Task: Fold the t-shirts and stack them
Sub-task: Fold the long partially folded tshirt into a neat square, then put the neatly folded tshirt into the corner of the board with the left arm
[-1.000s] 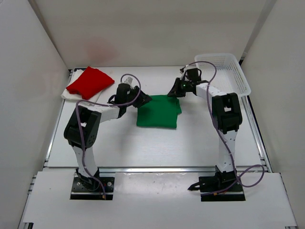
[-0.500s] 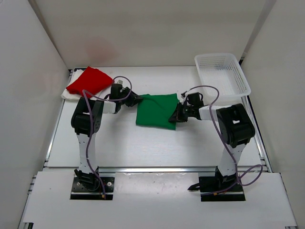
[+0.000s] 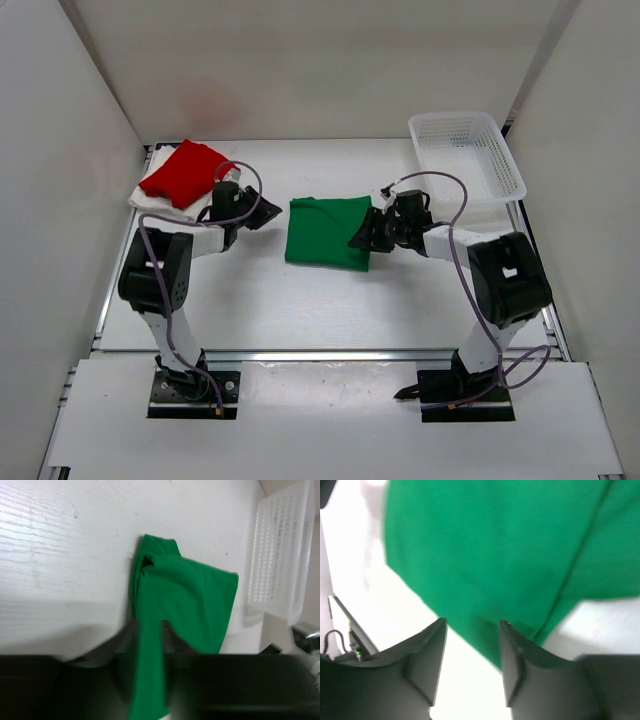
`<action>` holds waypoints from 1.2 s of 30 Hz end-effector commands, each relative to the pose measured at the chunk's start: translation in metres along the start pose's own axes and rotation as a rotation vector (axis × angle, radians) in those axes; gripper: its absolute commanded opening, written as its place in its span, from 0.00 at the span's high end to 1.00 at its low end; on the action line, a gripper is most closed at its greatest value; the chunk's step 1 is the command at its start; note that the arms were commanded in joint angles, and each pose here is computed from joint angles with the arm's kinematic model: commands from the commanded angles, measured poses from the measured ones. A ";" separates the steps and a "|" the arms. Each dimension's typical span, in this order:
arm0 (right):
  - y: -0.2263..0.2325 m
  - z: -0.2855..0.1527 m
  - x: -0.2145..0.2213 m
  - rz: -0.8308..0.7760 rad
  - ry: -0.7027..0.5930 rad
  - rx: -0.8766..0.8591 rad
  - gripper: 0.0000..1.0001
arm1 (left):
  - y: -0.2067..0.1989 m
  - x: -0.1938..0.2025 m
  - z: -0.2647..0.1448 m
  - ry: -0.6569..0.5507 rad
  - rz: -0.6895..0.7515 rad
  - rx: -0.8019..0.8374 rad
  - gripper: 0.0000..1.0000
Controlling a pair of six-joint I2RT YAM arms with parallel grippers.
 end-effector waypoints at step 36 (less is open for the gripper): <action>0.020 -0.088 0.047 -0.043 -0.185 -0.088 0.38 | -0.167 -0.085 0.042 0.037 0.176 0.384 1.00</action>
Point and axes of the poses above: each gripper's point midway between its finger pads, its own z axis out along the fingers, its own y axis along the line the jaws close on, x = y × z, the point moved 5 cm from there along -z, back along the fingers, and after that the axes turned 9 degrees about -z, right-handed, at the moved point
